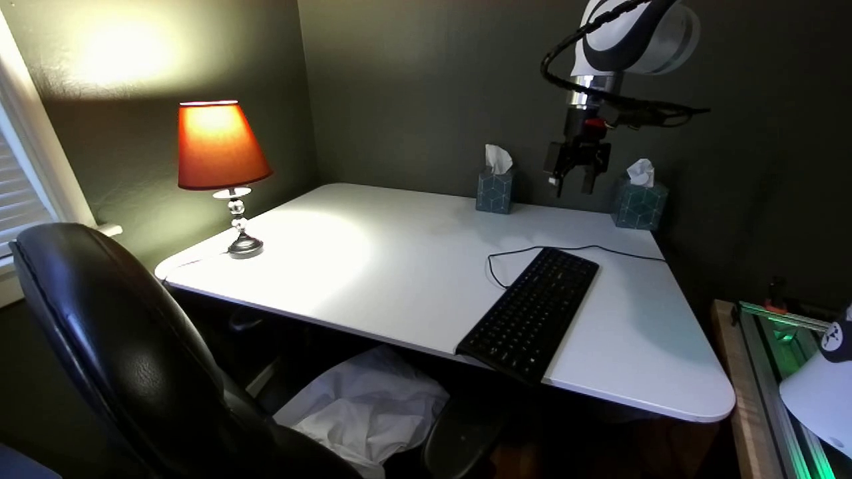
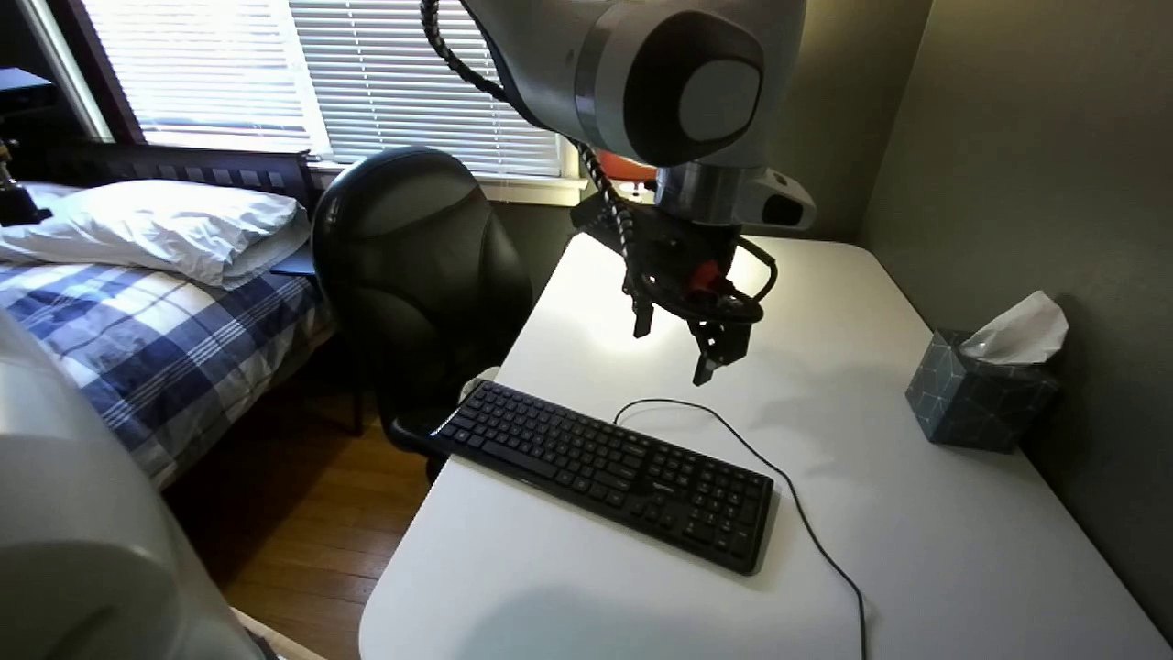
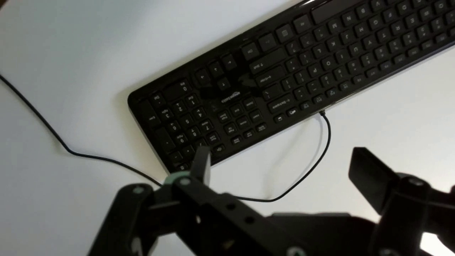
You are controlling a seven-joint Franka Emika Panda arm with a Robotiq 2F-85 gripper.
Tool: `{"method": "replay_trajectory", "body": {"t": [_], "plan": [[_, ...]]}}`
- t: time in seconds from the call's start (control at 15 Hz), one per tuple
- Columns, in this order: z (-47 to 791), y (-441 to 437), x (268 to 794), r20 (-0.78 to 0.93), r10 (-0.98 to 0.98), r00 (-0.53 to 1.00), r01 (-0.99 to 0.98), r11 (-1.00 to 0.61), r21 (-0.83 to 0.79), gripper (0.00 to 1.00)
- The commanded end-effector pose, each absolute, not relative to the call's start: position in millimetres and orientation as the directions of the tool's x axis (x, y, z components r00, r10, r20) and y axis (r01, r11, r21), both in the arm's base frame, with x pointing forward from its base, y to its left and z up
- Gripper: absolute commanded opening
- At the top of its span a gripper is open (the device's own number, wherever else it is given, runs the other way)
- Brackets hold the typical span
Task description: Press a button on the keyboard
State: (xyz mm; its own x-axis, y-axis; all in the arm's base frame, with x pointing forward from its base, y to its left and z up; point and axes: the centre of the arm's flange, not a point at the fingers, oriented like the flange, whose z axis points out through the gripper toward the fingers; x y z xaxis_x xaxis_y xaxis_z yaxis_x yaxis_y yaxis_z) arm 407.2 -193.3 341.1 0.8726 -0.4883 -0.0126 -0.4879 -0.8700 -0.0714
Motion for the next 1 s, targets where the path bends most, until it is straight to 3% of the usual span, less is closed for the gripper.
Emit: {"method": "replay_trajectory", "body": {"t": [0.0,0.93], "plan": [[324.6,-206.3,415.8,-0.023,-0.491,0.871,-0.491,-0.87,-0.042,1.0],[270.8,-238.1,426.4,-0.069,-0.522,0.85,-0.522,-0.853,0.02,1.0]]}}
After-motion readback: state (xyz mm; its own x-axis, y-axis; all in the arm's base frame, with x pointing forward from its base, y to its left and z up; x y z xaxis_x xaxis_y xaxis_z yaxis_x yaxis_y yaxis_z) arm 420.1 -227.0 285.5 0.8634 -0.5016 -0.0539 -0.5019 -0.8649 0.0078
